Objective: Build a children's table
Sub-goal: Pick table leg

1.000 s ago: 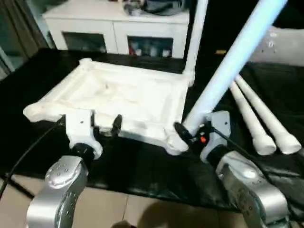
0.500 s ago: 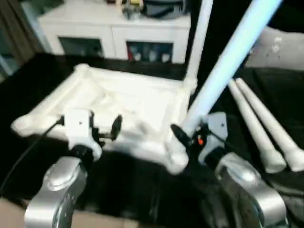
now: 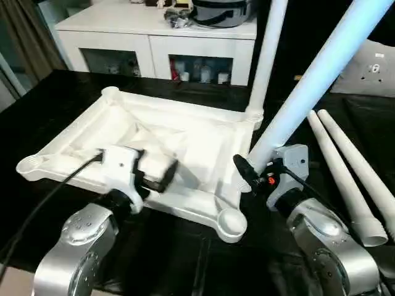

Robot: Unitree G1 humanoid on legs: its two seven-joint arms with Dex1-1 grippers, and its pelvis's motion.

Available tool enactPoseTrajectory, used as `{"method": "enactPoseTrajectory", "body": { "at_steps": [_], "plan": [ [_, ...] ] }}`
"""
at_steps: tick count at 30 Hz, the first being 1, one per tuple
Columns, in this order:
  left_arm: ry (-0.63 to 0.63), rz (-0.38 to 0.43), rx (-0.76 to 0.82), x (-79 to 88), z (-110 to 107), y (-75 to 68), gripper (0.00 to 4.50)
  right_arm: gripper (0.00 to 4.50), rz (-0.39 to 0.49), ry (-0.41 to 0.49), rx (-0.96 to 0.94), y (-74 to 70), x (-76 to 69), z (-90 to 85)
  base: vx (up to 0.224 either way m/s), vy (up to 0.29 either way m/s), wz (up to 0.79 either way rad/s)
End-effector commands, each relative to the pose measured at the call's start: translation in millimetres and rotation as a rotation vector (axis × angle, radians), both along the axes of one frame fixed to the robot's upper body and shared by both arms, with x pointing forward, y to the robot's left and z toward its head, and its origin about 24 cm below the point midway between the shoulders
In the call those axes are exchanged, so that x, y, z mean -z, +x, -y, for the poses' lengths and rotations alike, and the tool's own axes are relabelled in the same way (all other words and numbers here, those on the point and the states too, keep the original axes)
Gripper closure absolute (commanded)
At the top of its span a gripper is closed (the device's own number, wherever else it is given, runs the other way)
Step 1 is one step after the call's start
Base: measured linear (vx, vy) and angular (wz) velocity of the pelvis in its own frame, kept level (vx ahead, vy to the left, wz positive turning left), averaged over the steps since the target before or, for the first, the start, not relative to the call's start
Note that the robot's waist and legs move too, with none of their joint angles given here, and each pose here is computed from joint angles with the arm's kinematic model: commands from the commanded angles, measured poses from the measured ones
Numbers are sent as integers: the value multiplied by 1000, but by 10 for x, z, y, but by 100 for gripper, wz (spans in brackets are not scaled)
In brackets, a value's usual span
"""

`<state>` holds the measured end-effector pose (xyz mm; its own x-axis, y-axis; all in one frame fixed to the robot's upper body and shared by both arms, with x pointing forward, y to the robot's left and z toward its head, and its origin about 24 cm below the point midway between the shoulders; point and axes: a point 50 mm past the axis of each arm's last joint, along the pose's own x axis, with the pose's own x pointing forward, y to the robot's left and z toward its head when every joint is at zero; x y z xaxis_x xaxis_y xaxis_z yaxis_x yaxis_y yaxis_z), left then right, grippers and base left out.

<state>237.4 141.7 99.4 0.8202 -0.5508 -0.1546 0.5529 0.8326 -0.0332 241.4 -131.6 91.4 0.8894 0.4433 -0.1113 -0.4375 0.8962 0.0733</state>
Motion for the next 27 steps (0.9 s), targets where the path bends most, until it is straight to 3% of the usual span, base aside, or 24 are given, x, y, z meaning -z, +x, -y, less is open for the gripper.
{"method": "enactPoseTrajectory", "body": {
  "at_steps": [1,3,5,6,12,17,27],
  "plan": [
    [3,-12,78,7,44,-5,0,260,43,-7,3,29,-67,29,-66,13,-2],
    [117,-48,309,37,43,2,0,260,77,-39,-15,71,-73,48,-69,10,-2],
    [199,-76,485,50,-4,13,0,260,29,-53,-75,82,-36,36,-71,-1,-5],
    [214,-78,508,52,-14,17,28,260,10,-52,-88,78,-24,32,-58,9,-13],
    [424,-161,769,158,-170,153,79,260,18,-51,-173,121,-35,71,0,0,0],
    [560,-114,822,232,-170,322,115,260,28,-51,-192,117,-21,69,0,0,0],
    [614,-109,948,335,-84,470,199,260,26,-30,-221,38,6,68,0,0,0]
  ]
}}
